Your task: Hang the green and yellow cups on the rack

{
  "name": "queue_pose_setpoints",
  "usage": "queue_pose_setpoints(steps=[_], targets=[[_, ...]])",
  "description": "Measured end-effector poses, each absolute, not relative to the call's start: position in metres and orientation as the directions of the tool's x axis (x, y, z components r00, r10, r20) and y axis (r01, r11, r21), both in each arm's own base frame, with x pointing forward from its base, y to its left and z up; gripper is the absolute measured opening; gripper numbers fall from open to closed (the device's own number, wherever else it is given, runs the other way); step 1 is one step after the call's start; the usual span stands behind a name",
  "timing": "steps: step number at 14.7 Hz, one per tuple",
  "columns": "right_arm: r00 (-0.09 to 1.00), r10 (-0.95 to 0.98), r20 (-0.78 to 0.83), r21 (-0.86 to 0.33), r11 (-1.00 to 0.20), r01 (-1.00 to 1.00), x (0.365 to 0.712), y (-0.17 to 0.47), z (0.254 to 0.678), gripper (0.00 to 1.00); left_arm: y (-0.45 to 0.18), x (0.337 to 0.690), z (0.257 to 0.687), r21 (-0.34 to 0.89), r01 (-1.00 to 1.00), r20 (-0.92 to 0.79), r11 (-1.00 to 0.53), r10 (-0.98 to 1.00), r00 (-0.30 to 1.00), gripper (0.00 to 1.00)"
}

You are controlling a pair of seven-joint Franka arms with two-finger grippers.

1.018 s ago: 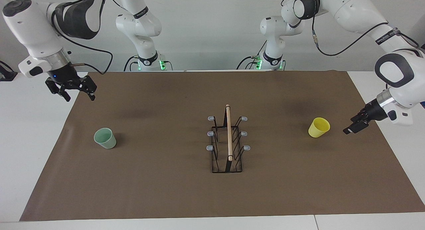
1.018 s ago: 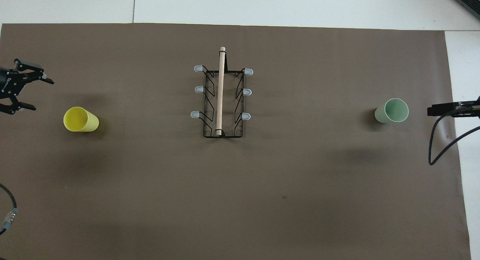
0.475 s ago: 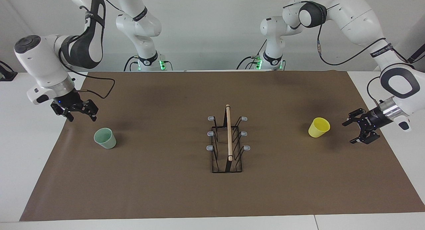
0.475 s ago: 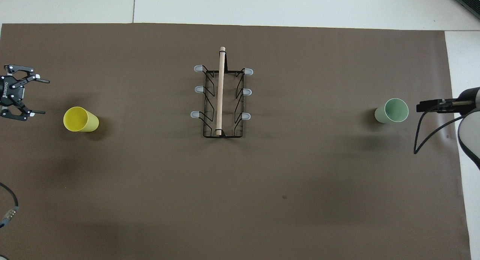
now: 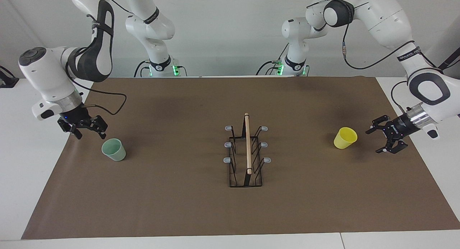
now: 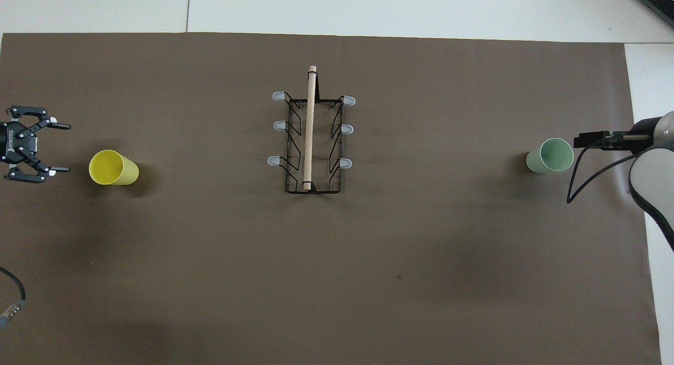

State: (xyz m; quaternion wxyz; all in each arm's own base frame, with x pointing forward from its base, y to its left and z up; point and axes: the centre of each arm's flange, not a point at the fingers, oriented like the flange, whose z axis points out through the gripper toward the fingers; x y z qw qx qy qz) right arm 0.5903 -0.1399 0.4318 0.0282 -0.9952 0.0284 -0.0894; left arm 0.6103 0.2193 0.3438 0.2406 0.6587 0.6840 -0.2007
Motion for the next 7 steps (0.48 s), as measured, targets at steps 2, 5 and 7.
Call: queue_pose_setpoints(steps=[2,5,7], targets=[[0.976,-0.046,0.214,-0.11,-0.994,-0.022,0.593,-0.144,0.438,1.0,0.214,0.599,0.329,0.023,0.996,-0.643,0.091,0.764,-0.055,1.0],[0.966,-0.03,0.258,-0.148,-0.989,0.009,0.593,-0.16,0.447,1.0,0.204,0.572,0.304,0.001,0.987,-0.714,0.16,0.691,-0.111,1.0],[0.966,-0.008,0.258,-0.138,-0.99,0.028,0.594,-0.158,0.447,1.0,0.203,0.561,0.299,0.001,0.983,-0.721,0.183,0.681,-0.126,1.0]])
